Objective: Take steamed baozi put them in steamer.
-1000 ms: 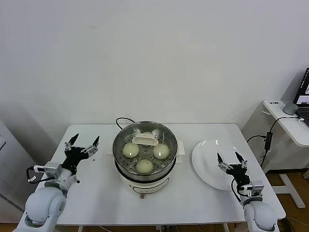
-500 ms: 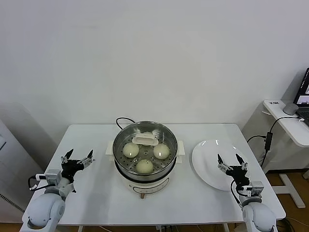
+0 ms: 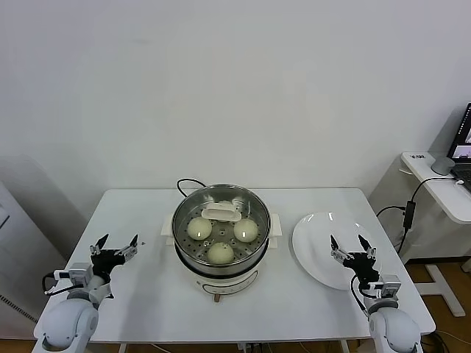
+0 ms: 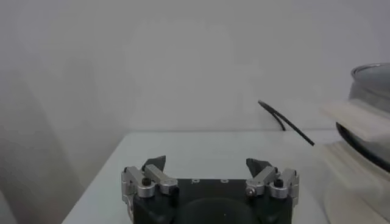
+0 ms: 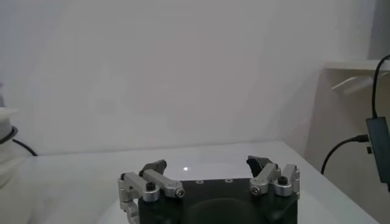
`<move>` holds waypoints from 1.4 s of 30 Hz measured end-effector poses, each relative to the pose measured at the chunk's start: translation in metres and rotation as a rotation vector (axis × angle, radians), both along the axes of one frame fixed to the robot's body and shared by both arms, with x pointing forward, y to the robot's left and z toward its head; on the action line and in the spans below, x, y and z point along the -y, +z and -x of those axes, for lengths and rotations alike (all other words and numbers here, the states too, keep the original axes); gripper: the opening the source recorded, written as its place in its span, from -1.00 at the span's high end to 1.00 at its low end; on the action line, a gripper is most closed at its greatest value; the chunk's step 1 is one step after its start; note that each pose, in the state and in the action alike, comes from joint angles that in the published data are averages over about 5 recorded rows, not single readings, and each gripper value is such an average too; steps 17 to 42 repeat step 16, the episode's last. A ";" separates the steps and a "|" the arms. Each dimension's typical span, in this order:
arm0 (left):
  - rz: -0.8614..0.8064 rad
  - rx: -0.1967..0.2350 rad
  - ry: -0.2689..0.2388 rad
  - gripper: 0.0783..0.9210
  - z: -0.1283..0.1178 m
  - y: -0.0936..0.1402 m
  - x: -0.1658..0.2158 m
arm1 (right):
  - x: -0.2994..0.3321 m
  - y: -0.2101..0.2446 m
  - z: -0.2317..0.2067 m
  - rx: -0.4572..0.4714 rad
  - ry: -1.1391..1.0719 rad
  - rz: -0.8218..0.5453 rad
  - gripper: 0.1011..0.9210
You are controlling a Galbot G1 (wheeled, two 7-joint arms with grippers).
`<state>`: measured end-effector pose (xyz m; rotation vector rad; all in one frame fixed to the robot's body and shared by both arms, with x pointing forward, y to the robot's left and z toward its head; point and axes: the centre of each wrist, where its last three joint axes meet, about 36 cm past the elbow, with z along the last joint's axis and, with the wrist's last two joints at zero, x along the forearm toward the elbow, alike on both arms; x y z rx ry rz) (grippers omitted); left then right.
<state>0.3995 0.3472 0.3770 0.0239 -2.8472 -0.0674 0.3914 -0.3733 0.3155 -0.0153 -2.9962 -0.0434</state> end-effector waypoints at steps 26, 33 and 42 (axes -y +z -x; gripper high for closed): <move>0.002 -0.008 0.010 -0.77 0.001 -0.003 -0.002 | -0.001 -0.001 0.000 -0.019 0.003 0.024 -0.76; 0.002 -0.008 0.010 -0.77 0.001 -0.003 -0.002 | -0.001 -0.001 0.000 -0.019 0.003 0.024 -0.76; 0.002 -0.008 0.010 -0.77 0.001 -0.003 -0.002 | -0.001 -0.001 0.000 -0.019 0.003 0.024 -0.76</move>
